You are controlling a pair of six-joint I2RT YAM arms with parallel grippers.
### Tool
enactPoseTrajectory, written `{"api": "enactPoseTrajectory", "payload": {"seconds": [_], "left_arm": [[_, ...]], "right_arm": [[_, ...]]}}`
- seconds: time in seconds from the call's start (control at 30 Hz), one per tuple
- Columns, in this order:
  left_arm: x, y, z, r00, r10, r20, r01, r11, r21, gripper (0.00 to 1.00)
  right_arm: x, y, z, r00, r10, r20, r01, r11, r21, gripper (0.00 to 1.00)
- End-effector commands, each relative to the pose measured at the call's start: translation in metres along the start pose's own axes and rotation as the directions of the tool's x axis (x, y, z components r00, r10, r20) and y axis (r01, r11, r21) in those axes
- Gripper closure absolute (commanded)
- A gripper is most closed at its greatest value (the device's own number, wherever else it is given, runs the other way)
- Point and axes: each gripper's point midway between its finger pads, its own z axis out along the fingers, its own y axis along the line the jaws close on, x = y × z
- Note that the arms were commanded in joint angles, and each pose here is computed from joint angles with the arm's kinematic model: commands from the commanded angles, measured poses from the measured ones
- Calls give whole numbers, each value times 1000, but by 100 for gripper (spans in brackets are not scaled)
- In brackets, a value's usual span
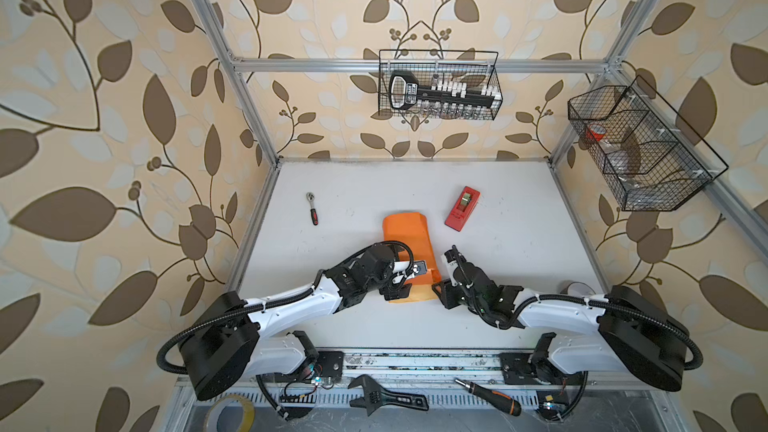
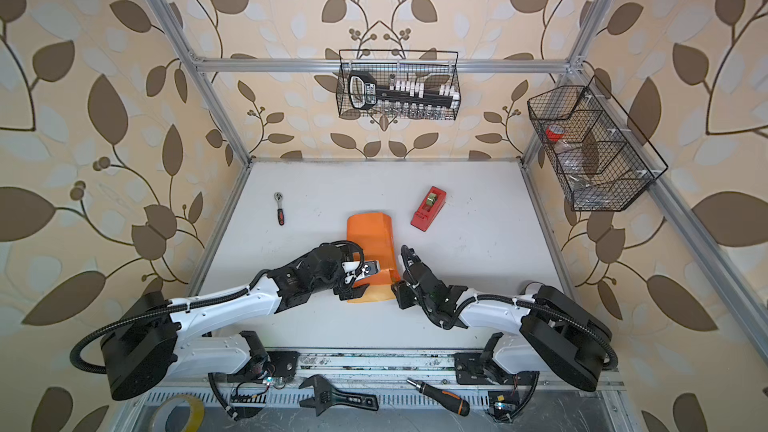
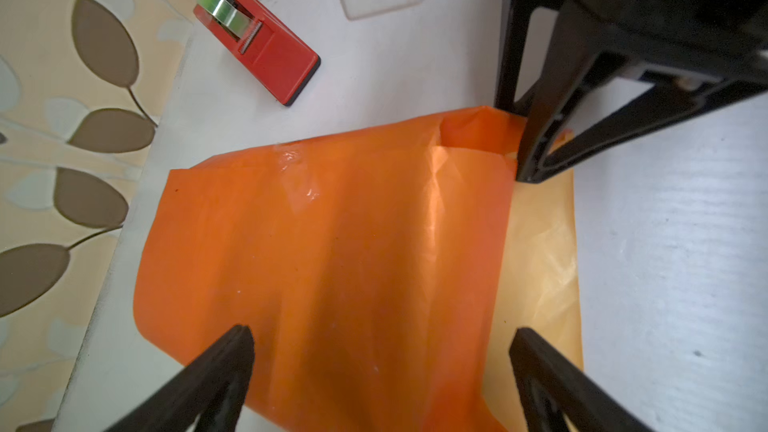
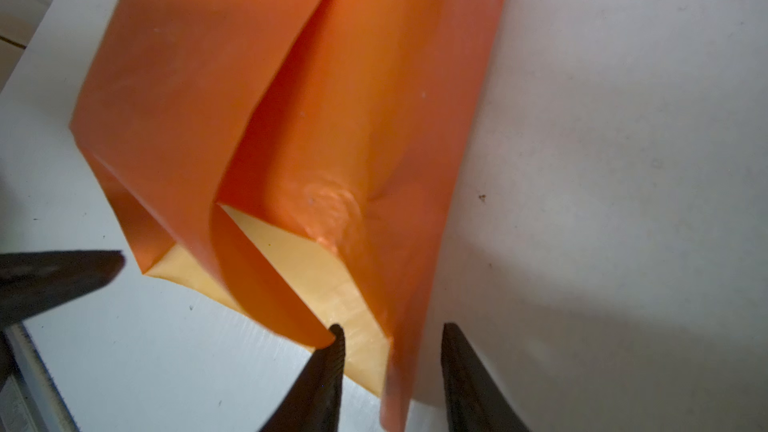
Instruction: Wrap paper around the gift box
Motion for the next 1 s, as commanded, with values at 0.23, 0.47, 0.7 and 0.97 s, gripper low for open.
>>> {"api": "enactPoseTrajectory", "payload": {"seconds": [0.23, 0.47, 0.7, 0.97], "left_arm": [[-18, 16, 16, 991, 134, 19, -133, 990, -43, 6], [-38, 19, 3, 985, 122, 123, -115, 991, -66, 3], [-27, 18, 13, 990, 129, 56, -127, 991, -36, 5], [-9, 14, 25, 990, 140, -29, -140, 990, -14, 10]], "right_arm": [[5, -10, -2, 1000, -7, -1, 7, 999, 33, 61], [6, -10, 0, 1000, -6, -6, 6, 999, 34, 61], [6, -10, -1, 1000, -5, -5, 5, 1000, 31, 62], [3, -8, -4, 1000, -5, 3, 5, 1000, 20, 62]]}}
